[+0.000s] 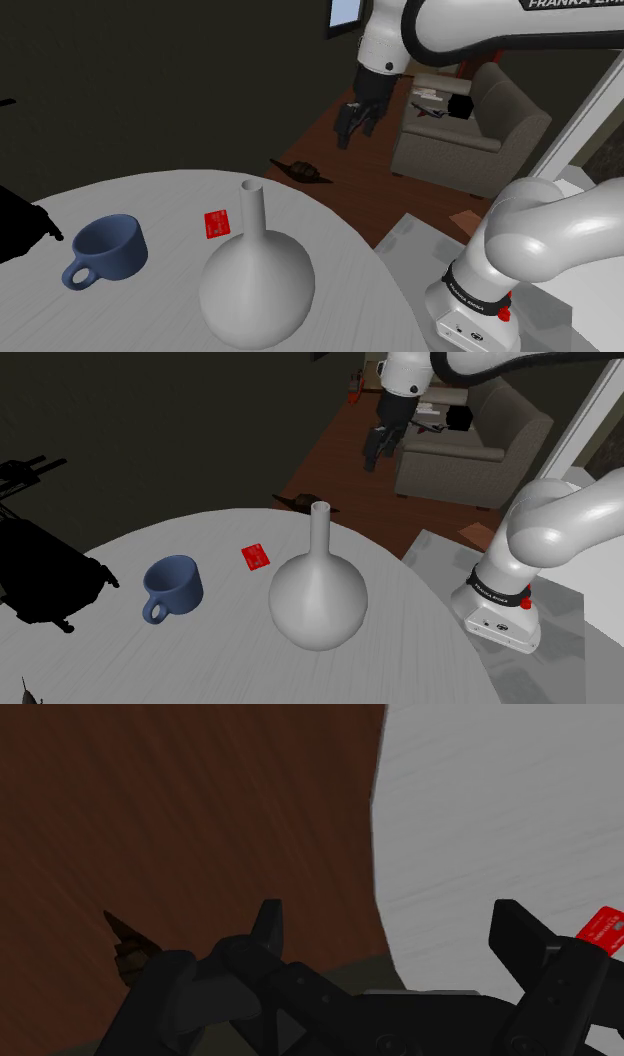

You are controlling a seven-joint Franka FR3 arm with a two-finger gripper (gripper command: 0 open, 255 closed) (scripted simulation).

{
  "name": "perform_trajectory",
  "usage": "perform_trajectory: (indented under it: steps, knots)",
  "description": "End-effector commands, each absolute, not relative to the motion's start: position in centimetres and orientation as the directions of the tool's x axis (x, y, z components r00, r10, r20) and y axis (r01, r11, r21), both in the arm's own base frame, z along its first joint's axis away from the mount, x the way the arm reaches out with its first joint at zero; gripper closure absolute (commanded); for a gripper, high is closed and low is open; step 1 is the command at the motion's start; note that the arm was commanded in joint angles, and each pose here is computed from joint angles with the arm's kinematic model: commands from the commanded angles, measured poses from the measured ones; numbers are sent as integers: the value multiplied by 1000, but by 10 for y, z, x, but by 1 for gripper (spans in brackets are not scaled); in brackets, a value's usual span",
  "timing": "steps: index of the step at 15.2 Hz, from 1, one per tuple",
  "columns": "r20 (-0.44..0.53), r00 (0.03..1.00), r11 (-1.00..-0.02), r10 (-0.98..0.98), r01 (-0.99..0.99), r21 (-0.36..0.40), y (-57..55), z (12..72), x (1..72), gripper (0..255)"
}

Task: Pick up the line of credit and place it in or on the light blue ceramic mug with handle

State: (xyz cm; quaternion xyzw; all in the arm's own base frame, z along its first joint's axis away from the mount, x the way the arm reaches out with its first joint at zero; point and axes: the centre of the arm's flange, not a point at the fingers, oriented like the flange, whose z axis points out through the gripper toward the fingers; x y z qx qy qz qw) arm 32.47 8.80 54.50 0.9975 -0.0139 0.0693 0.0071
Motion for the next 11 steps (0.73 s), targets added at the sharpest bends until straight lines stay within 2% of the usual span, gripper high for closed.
perform_trajectory:
  steps: [1, 11]
  knots:
    - [172, 984, -998, -54, -58, 16, 113, 527, 326, 0]
    - [323, 931, -982, -170, -189, 29, 223, 453, 358, 0]
